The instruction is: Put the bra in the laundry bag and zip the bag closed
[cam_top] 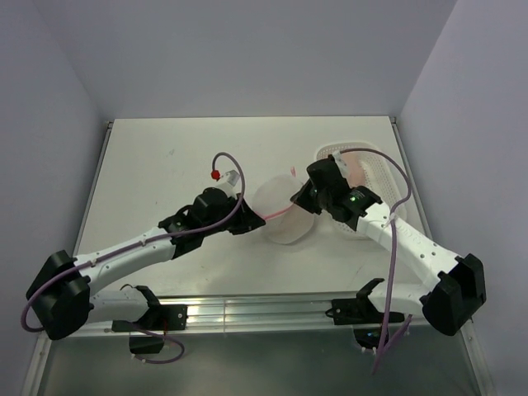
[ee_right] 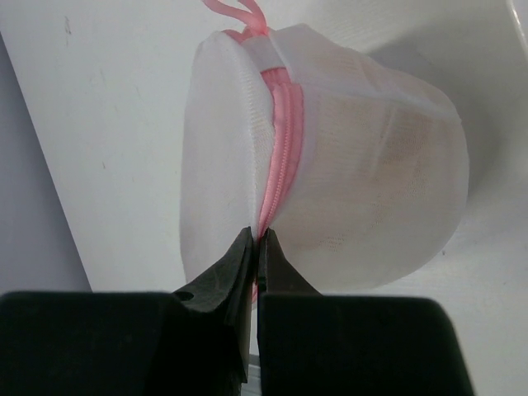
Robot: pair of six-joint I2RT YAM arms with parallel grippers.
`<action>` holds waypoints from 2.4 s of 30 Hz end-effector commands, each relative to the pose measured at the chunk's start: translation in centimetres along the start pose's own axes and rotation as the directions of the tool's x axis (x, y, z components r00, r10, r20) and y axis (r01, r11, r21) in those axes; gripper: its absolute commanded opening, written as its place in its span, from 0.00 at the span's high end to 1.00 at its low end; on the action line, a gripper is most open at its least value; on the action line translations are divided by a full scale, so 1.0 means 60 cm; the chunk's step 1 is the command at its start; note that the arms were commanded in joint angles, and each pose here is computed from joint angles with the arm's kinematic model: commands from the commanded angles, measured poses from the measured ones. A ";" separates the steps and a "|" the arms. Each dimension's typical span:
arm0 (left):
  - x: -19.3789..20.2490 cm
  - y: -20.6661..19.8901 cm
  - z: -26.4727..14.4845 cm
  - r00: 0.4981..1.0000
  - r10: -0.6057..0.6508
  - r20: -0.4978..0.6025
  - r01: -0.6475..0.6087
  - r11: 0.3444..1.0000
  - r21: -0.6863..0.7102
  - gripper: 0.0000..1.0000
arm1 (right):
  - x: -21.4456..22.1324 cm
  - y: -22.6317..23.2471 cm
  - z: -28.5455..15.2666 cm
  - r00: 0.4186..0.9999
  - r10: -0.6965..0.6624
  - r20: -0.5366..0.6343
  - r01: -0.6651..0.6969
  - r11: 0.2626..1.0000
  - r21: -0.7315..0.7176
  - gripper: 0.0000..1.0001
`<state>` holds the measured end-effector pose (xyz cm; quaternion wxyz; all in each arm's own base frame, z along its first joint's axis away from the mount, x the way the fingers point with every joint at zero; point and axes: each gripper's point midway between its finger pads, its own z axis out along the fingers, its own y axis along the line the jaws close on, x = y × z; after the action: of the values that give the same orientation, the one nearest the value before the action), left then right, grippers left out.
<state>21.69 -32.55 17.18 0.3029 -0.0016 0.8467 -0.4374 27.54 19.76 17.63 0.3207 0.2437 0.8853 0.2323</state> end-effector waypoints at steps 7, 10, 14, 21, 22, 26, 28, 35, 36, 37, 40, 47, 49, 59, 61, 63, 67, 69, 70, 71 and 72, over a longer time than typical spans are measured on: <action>-0.030 0.077 -0.067 0.997 -0.011 0.080 0.019 0.994 -0.105 1.00 | -0.056 0.056 0.028 0.991 -0.131 0.001 0.130 0.984 -0.119 1.00; -0.047 0.082 -0.090 0.994 -0.007 0.114 0.019 0.994 -0.110 1.00 | -0.057 0.095 0.041 0.983 -0.177 -0.050 0.165 0.969 -0.183 1.00; -0.060 0.067 -0.105 0.991 0.009 0.130 0.003 0.995 -0.095 1.00 | -0.057 0.139 0.054 0.970 -0.231 -0.075 0.203 0.942 -0.268 1.00; -0.046 0.043 -0.091 0.994 0.003 0.106 -0.001 1.000 -0.017 1.00 | -0.044 0.177 0.057 0.963 -0.241 -0.118 0.195 0.931 -0.308 0.55; -0.037 0.041 -0.085 0.996 0.006 0.093 -0.006 1.000 -0.007 1.00 | -0.041 0.174 0.051 0.965 -0.236 -0.118 0.190 0.933 -0.305 0.52; -0.032 0.012 -0.064 0.997 0.015 0.081 -0.019 0.998 0.055 1.00 | -0.036 0.158 0.035 0.967 -0.227 -0.113 0.189 0.942 -0.276 0.43; -0.028 0.000 -0.048 0.997 0.025 0.070 -0.030 0.997 0.072 1.00 | -0.030 0.148 0.017 0.973 -0.202 -0.113 0.164 0.946 -0.280 0.43; -0.024 -0.015 -0.019 0.998 0.029 0.052 -0.034 0.995 0.093 1.00 | 0.035 0.122 -0.028 0.977 -0.123 -0.174 0.062 0.945 -0.321 0.44; -0.023 -0.015 -0.017 0.998 0.031 0.051 -0.035 0.995 0.091 1.00 | 0.048 0.110 -0.031 0.976 -0.115 -0.187 0.050 0.946 -0.321 0.44; -0.024 -0.017 -0.016 0.998 0.032 0.051 -0.037 0.995 0.094 1.00 | 0.058 0.113 -0.038 0.975 -0.101 -0.198 0.030 0.943 -0.331 0.44; -0.021 -0.018 -0.012 0.998 0.035 0.044 -0.039 0.994 0.098 1.00 | 0.080 0.105 -0.046 0.974 -0.069 -0.214 -0.007 0.942 -0.337 0.44; -0.018 -0.028 -0.006 0.998 0.044 0.036 -0.048 0.993 0.106 1.00 | 0.117 0.105 -0.026 0.966 -0.046 -0.254 -0.040 0.945 -0.325 0.46; -0.017 -0.030 -0.007 0.998 0.046 0.036 -0.049 0.993 0.107 1.00 | 0.116 0.108 -0.017 0.967 -0.039 -0.252 -0.045 0.947 -0.317 0.47; -0.015 -0.023 -0.013 0.998 0.047 0.038 -0.050 0.994 0.095 1.00 | 0.125 0.098 0.024 0.967 -0.035 -0.253 -0.032 0.966 -0.257 0.56; -0.013 -0.019 -0.014 0.998 0.046 0.035 -0.049 0.995 0.085 1.00 | 0.121 0.096 0.030 0.969 -0.033 -0.243 -0.028 0.969 -0.247 0.74; -0.012 -0.013 -0.014 0.998 0.046 0.037 -0.048 0.997 0.068 1.00 | 0.117 0.095 0.034 0.971 -0.034 -0.236 -0.024 0.971 -0.236 0.90; -0.005 0.023 -0.019 0.999 0.040 0.036 -0.040 0.999 -0.015 1.00 | 0.102 0.091 0.041 0.974 -0.035 -0.226 -0.017 0.975 -0.222 1.00; -0.005 0.049 -0.026 0.999 0.020 0.039 -0.018 0.999 -0.051 1.00 | 0.086 0.087 0.042 0.977 -0.037 -0.211 -0.009 0.977 -0.214 1.00; -0.004 0.061 -0.029 0.999 0.009 0.039 -0.006 0.998 -0.063 1.00 | 0.081 0.086 0.041 0.978 -0.041 -0.205 -0.004 0.977 -0.213 1.00; -0.006 0.068 -0.033 0.999 -0.002 0.043 0.004 0.998 -0.066 1.00 | 0.074 0.085 0.042 0.979 -0.043 -0.199 0.000 0.978 -0.209 1.00; -0.004 0.081 -0.041 0.999 -0.011 0.047 0.015 0.997 -0.075 1.00 | 0.060 0.086 0.041 0.982 -0.046 -0.182 0.007 0.978 -0.210 1.00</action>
<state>21.72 -29.70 15.19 0.3116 -0.0070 0.8532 -0.4181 25.87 27.56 15.03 0.2191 0.1765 0.8942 0.3481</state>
